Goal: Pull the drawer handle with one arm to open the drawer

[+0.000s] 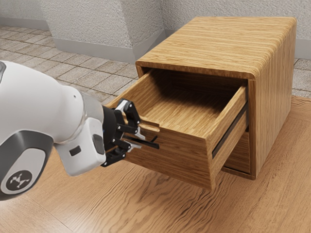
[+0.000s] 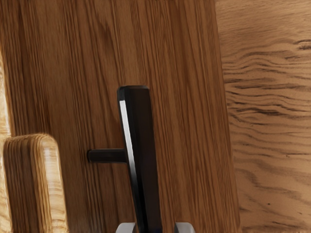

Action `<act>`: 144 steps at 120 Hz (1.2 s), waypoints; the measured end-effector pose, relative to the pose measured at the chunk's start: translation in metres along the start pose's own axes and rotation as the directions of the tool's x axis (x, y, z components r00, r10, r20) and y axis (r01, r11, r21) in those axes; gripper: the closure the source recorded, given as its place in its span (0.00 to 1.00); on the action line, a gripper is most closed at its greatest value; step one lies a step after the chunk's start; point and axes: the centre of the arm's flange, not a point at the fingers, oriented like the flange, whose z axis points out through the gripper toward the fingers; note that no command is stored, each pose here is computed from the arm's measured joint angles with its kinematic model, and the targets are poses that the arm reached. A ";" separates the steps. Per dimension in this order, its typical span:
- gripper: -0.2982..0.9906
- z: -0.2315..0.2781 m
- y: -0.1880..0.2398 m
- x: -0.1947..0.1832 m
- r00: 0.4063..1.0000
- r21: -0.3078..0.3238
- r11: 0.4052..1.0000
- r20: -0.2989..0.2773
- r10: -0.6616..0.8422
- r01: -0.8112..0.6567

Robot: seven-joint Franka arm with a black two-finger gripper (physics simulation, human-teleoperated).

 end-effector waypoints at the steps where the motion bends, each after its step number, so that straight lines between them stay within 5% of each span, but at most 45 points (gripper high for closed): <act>1: 0.72 0.000 0.000 0.000 1.000 0.000 1.000 0.000 0.000 0.000; 89: 0.74 0.011 -0.001 -0.001 1.000 -0.021 1.000 -0.004 -0.005 0.005; 144: 0.67 0.010 -0.001 -0.002 1.000 -0.021 1.000 -0.001 -0.006 0.006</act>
